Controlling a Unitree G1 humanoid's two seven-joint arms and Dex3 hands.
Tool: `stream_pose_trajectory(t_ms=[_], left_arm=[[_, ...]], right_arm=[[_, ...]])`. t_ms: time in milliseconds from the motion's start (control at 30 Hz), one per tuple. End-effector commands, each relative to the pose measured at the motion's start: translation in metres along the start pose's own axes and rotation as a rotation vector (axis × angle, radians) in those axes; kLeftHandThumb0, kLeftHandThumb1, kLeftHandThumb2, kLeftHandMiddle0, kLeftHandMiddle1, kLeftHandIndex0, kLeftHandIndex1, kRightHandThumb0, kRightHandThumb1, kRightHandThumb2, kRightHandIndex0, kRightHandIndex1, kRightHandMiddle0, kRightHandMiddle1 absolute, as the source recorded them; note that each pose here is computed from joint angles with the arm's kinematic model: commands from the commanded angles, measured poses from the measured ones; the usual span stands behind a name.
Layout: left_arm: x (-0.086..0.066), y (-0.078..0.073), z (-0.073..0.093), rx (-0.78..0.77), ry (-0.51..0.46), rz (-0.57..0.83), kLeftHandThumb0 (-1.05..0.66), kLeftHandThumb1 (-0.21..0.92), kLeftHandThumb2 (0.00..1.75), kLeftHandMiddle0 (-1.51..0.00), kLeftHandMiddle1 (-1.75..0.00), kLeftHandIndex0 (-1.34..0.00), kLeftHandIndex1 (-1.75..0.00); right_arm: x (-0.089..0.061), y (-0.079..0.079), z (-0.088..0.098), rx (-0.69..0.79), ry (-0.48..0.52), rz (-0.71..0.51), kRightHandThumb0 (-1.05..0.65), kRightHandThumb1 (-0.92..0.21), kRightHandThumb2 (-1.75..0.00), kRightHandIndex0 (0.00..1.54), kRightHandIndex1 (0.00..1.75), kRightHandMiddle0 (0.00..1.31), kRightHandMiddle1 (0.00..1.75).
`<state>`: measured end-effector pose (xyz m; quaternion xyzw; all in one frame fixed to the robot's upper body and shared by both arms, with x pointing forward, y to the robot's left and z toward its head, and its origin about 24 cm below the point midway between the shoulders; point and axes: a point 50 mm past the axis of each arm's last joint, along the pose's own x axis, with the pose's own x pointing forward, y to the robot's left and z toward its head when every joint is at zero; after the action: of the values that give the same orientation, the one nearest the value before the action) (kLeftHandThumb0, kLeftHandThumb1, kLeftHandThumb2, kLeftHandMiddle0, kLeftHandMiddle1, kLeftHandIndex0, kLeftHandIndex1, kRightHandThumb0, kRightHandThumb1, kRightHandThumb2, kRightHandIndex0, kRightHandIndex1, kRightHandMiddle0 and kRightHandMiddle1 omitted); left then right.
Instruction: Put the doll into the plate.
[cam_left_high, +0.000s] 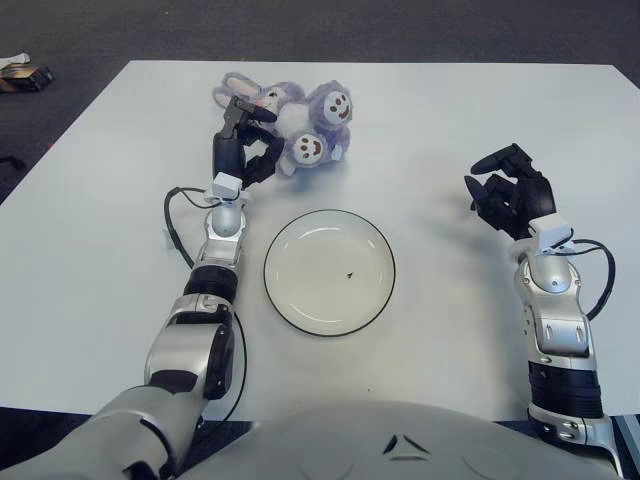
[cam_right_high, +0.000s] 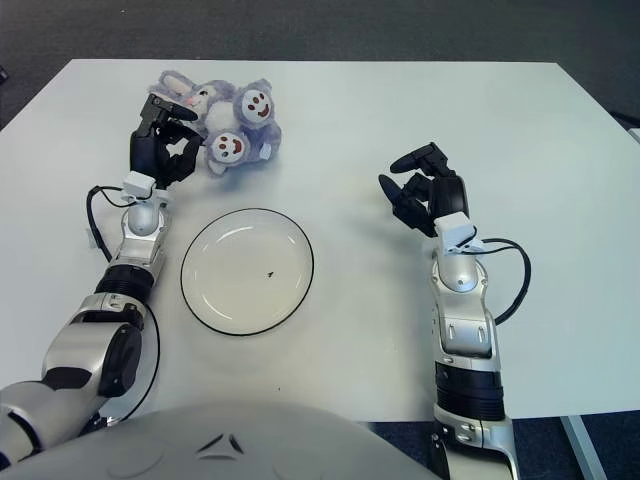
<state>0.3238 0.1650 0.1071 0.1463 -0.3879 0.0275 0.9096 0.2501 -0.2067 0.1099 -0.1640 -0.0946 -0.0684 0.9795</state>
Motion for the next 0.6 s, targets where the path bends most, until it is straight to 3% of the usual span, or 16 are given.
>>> stream_pose_trajectory(t_ms=[0, 200, 333, 567], left_arm=[[-0.004, 0.005, -0.003, 0.048, -0.022, -0.001, -0.02, 0.92, 0.28, -0.48, -1.39, -0.38, -1.46], [-0.004, 0.004, -0.004, 0.071, -0.039, 0.006, -0.01, 0.92, 0.28, -0.46, -1.39, -0.38, -1.46], [0.015, 0.013, 0.004, 0.201, -0.168, 0.047, -0.01, 0.92, 0.29, -0.43, -1.38, -0.39, -1.48], [0.02, 0.014, 0.003, 0.321, -0.233, 0.008, 0.0, 0.92, 0.34, -0.36, -1.4, -0.35, -1.56]], right_arm=[[0.001, 0.001, -0.001, -0.018, -0.001, 0.003, -0.36, -0.92, -0.3, 0.8, 1.74, 0.43, 1.51], [0.001, 0.001, -0.001, -0.019, -0.001, 0.003, -0.36, -0.92, -0.3, 0.8, 1.75, 0.44, 1.5], [0.001, 0.002, -0.001, -0.056, 0.004, 0.031, -0.36, -0.92, -0.29, 0.81, 1.75, 0.44, 1.5], [0.001, 0.003, -0.001, -0.067, 0.002, 0.044, -0.36, -0.92, -0.29, 0.81, 1.75, 0.45, 1.49]])
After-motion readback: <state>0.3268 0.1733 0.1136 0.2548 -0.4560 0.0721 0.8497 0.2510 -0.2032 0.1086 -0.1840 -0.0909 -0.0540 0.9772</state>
